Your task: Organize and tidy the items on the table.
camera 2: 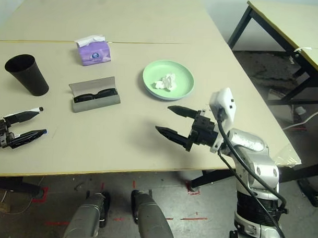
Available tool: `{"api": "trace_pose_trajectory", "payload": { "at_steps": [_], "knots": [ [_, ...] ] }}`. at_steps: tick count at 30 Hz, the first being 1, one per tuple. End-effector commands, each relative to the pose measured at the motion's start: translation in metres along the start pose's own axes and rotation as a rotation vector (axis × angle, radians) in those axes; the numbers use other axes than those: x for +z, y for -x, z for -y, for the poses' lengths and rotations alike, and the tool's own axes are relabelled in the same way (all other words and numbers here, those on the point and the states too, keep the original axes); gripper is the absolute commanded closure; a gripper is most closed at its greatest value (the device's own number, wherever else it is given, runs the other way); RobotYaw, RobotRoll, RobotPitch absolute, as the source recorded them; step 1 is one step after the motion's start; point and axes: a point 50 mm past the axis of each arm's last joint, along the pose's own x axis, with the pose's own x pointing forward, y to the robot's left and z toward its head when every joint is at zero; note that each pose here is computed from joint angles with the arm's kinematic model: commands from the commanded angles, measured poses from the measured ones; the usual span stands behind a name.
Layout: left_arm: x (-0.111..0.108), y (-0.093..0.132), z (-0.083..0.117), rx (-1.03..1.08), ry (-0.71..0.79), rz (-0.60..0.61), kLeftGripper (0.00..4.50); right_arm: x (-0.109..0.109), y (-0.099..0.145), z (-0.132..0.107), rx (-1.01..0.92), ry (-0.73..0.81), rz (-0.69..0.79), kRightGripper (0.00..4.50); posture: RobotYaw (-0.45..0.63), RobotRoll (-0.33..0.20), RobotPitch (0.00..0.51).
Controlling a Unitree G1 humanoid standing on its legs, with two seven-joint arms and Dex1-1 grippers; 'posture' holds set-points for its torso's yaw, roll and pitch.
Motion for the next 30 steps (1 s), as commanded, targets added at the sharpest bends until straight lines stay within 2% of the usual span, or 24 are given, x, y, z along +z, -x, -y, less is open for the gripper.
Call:
{"api": "trace_pose_trajectory", "payload": {
  "at_steps": [1,5,11,12,14,24,30],
  "knots": [
    [0.0,0.005,-0.002,0.01,0.017,-0.019,0.0,-0.004,0.009,0.005,0.036,0.054,0.018,0.05,-0.04,0.0,0.22],
    [0.0,0.006,-0.005,0.035,0.027,-0.018,0.0,-0.009,0.01,0.004,0.111,0.044,-0.004,0.05,-0.04,0.0,0.219],
    [-0.005,0.0,-0.011,0.128,0.006,-0.092,0.0,-0.013,0.012,0.004,0.124,0.026,-0.028,0.05,-0.04,0.0,0.216],
    [-0.006,-0.002,-0.012,0.144,0.003,-0.103,0.42,-0.014,0.012,0.005,0.119,0.023,-0.032,0.0,-0.04,0.0,0.214],
    [-0.006,-0.008,-0.014,0.17,-0.018,-0.108,0.95,-0.016,0.012,0.005,0.11,0.018,-0.036,0.0,-0.05,0.0,0.212],
    [0.003,-0.057,-0.025,0.262,-0.099,-0.038,4.47,-0.018,0.013,0.004,0.07,0.015,-0.056,0.0,-0.06,0.0,0.205],
    [0.006,-0.084,-0.028,0.284,-0.105,0.004,4.47,-0.012,0.01,0.005,0.047,0.028,-0.049,0.0,-0.07,0.0,0.204]
  ]
}}
